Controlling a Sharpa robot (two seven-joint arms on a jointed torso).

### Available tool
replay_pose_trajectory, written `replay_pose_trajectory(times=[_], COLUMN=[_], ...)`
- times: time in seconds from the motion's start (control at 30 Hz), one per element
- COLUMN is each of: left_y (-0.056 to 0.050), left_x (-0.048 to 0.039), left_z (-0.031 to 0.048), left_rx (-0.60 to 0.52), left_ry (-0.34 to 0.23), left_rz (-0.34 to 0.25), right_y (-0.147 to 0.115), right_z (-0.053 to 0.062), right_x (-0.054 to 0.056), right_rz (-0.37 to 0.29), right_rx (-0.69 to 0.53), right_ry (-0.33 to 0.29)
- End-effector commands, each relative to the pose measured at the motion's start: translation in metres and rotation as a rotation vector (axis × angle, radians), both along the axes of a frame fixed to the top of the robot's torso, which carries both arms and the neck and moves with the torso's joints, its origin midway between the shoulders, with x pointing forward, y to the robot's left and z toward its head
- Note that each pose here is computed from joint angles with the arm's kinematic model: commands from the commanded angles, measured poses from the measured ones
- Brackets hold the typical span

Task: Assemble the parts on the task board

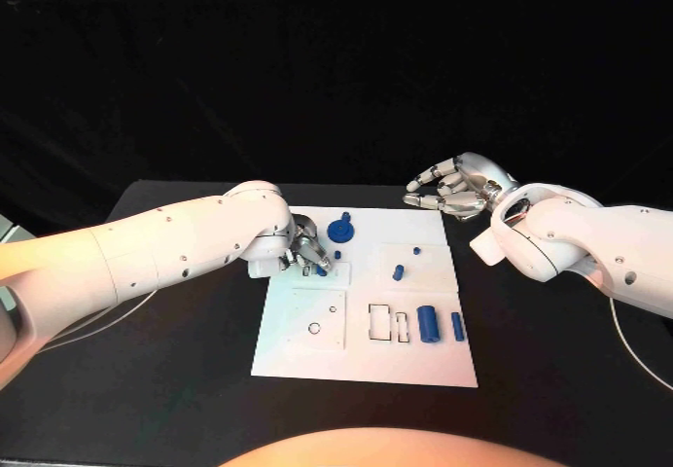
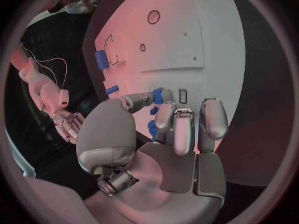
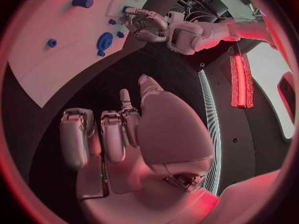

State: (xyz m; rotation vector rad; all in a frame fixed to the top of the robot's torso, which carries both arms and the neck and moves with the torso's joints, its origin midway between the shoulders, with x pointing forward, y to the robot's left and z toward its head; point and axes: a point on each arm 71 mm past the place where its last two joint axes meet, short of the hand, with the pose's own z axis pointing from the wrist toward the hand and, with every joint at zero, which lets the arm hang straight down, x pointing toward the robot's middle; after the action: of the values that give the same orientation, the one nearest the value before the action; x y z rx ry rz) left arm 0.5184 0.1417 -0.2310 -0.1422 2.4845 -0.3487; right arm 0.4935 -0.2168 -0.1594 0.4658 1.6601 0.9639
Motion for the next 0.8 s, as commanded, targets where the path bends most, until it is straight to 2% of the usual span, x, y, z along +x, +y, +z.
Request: replay_pose_trajectory(times=[0.03, 0.8], left_y=[-0.0026, -0.0041], left_x=[-0.0040, -0.0028], left_z=[-0.0065, -0.0068], left_rx=[0.008, 0.011], left_ry=[0.037, 0.035], left_rz=[-0.017, -0.017], right_y=[0.0011, 0.0002], right_z=[-0.0005, -0.0005], right_x=[-0.0007, -0.0011], right_rz=[0.015, 0.014], right_rx=[-0.005, -0.006], right_ry=[0.002, 0.003])
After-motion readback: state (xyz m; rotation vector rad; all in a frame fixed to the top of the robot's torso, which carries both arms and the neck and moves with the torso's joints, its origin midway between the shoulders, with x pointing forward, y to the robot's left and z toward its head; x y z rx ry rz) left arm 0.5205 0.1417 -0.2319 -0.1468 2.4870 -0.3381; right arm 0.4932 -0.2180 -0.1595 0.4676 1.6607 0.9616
